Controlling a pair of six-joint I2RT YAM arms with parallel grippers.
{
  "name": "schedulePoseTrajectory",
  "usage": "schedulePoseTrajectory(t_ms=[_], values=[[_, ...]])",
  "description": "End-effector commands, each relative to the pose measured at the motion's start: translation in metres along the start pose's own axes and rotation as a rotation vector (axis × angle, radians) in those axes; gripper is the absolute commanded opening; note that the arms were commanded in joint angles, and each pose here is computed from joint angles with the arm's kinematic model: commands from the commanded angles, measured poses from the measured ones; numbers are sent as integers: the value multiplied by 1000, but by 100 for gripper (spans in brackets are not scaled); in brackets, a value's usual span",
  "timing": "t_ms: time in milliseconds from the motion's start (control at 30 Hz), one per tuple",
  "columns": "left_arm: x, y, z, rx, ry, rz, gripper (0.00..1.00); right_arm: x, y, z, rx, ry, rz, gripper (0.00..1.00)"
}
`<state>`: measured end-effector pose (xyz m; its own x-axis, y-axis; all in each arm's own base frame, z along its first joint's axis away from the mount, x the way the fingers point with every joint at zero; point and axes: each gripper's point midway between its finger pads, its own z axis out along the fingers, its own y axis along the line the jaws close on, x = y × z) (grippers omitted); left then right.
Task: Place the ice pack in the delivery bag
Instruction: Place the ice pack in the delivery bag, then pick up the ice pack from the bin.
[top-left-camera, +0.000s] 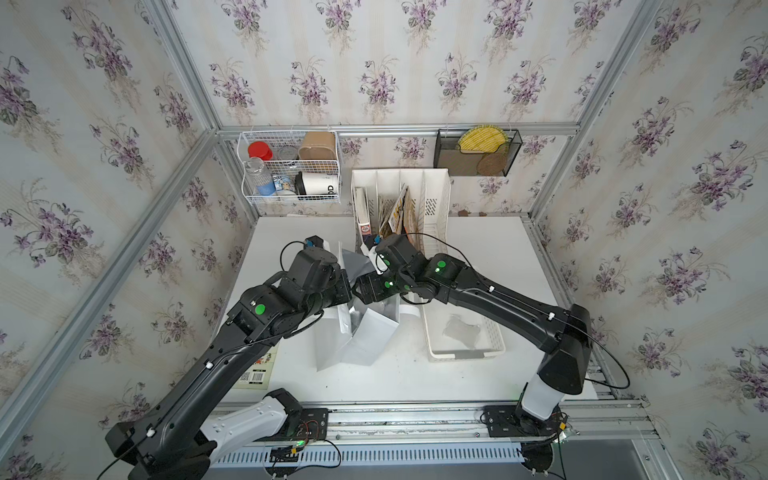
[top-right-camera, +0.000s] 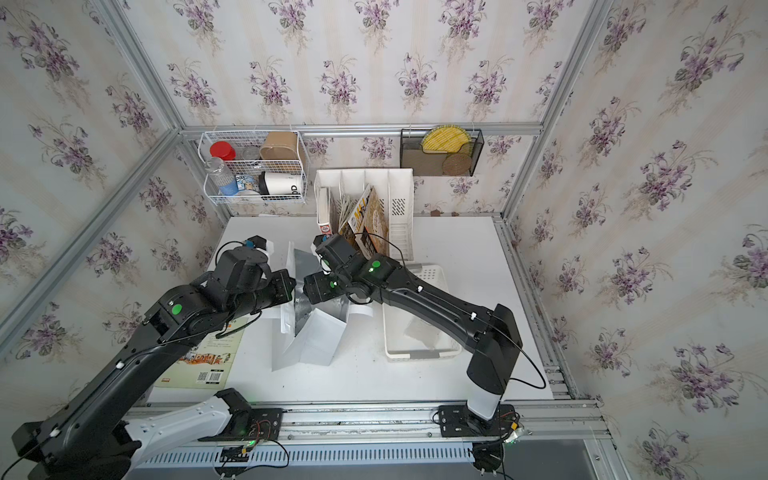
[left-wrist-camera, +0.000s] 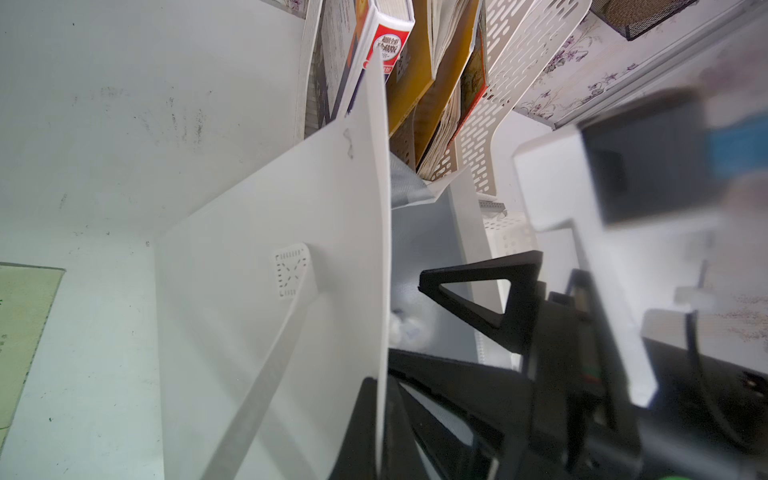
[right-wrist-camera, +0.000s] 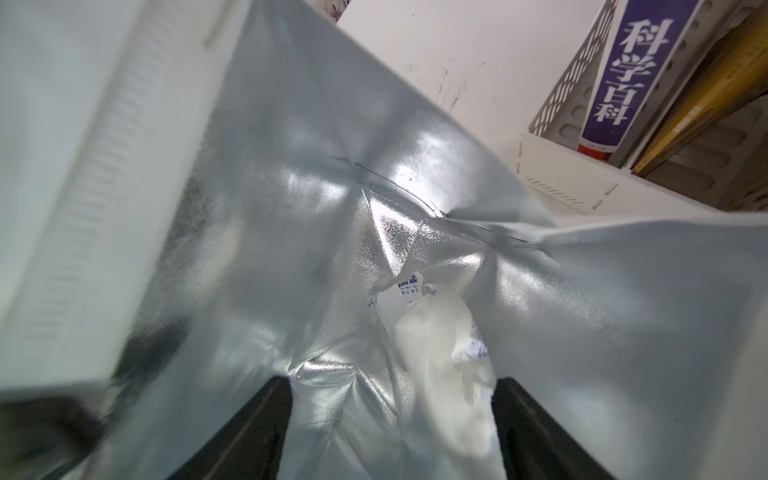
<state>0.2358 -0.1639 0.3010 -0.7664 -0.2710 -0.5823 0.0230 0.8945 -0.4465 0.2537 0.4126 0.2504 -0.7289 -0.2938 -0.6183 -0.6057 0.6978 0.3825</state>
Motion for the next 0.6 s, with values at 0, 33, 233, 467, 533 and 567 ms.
schedulePoseTrajectory(t_ms=[0,33,233,467,533,567], values=[[-4,0,0,-2,-20,-3,0,-16,4,-16,-8,-82,-1,87],[-4,1,1,-8,-21,-1,0,-20,3,-23,2,-111,3,88],[-4,6,2,-29,-27,4,0,-36,-30,-92,163,-322,35,91],[-1,8,3,-27,-28,1,0,5,-128,-159,550,-305,153,96],[-1,8,5,-22,-35,0,0,29,-156,-167,606,-256,198,96],[-1,8,6,-17,-39,3,0,41,-168,-170,634,-237,236,96]])
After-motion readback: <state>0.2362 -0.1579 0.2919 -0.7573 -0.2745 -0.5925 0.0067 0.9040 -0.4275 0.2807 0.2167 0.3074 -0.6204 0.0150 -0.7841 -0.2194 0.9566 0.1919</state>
